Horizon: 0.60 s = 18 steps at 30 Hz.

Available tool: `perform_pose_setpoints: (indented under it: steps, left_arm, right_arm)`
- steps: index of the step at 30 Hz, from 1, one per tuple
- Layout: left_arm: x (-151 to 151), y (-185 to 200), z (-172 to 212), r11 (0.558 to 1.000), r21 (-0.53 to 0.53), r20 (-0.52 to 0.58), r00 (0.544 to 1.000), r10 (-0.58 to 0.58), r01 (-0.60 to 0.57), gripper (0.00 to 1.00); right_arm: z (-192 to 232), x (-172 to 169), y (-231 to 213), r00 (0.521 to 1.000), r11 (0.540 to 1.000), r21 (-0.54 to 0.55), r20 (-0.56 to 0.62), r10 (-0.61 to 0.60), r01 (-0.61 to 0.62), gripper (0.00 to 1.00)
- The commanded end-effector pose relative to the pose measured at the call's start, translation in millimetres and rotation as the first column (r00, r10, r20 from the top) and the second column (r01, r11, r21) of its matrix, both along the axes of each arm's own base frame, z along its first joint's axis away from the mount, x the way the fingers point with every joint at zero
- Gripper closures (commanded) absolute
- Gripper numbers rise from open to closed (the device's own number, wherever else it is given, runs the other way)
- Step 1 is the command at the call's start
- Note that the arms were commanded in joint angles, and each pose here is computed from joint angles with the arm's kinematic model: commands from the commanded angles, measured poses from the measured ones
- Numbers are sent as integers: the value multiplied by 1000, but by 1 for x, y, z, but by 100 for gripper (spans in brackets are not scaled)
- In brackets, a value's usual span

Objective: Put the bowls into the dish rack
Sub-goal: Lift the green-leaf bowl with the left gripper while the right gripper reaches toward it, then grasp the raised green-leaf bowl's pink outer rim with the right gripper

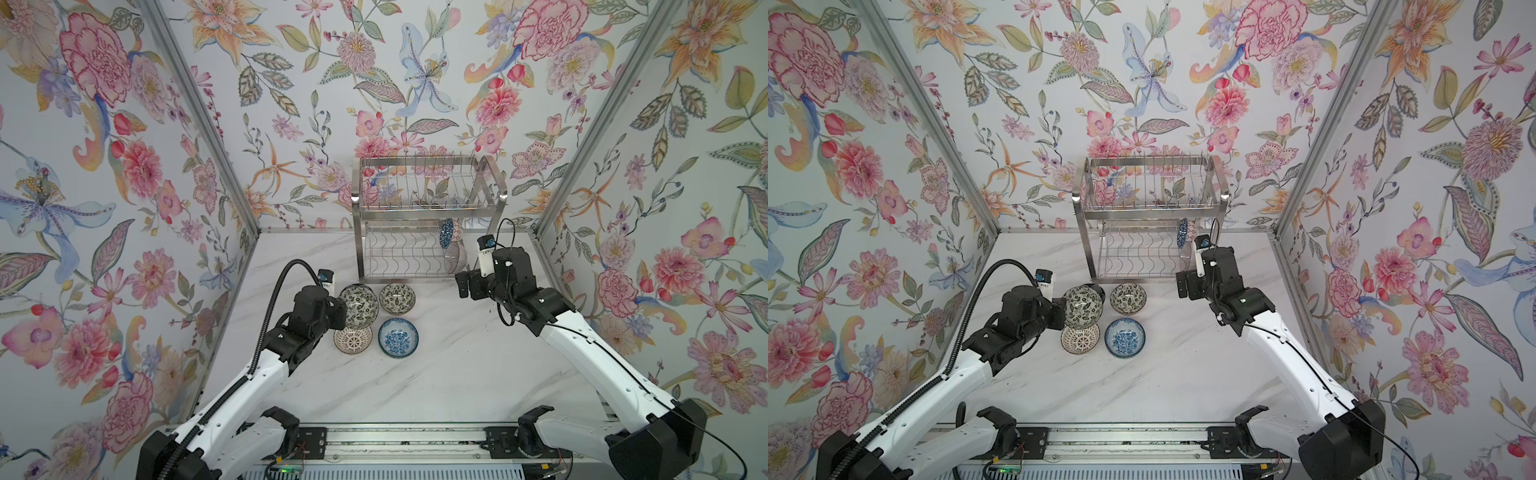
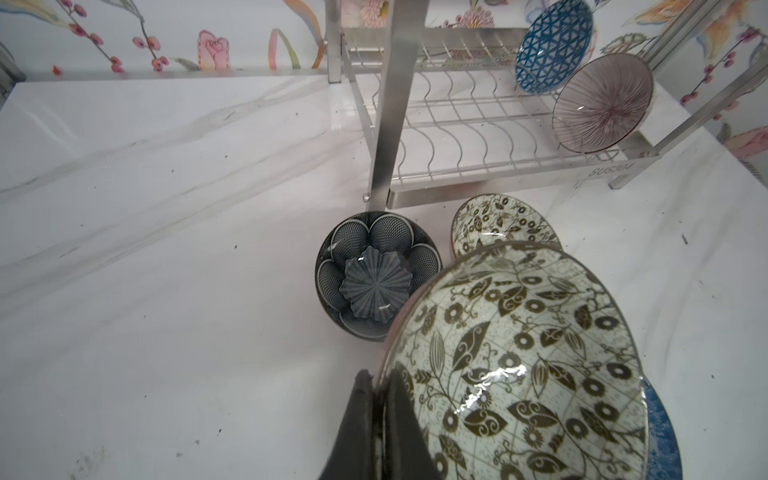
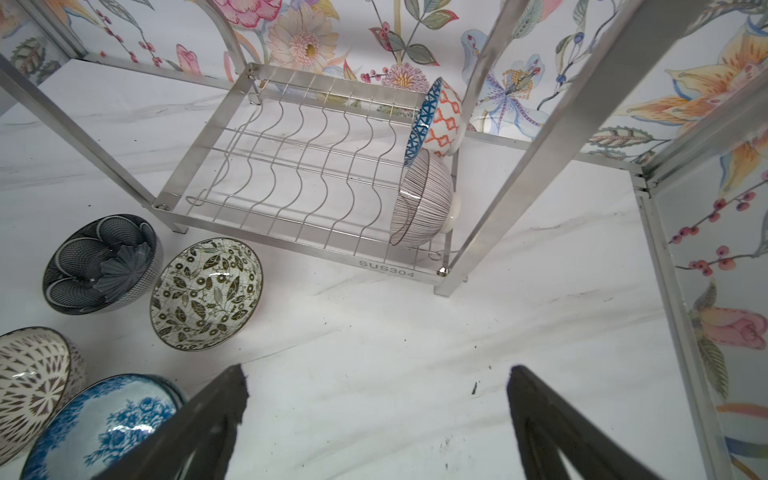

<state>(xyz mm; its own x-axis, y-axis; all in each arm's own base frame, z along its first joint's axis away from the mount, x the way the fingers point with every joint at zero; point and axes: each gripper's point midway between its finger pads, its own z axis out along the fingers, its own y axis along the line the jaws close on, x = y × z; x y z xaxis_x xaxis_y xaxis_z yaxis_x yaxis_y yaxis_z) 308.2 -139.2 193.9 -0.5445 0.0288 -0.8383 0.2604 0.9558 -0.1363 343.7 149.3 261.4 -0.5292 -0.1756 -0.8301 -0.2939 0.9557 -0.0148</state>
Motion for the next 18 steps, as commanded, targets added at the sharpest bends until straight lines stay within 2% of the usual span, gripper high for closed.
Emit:
perform_pose_setpoints:
  steps: [1,10,18]
  left_arm:
    - [16,-26,42,995,-95,135,991,-27,40,100]
    - [33,-89,44,972,-181,181,977,-114,147,100]
    - [41,-129,51,953,-207,213,961,-177,221,100]
  right_arm:
    - [17,-3,24,999,997,66,19,36,-37,1]
    - [21,-19,101,985,956,238,18,174,-173,1]
    - [-17,-18,136,980,947,276,-69,189,-163,1]
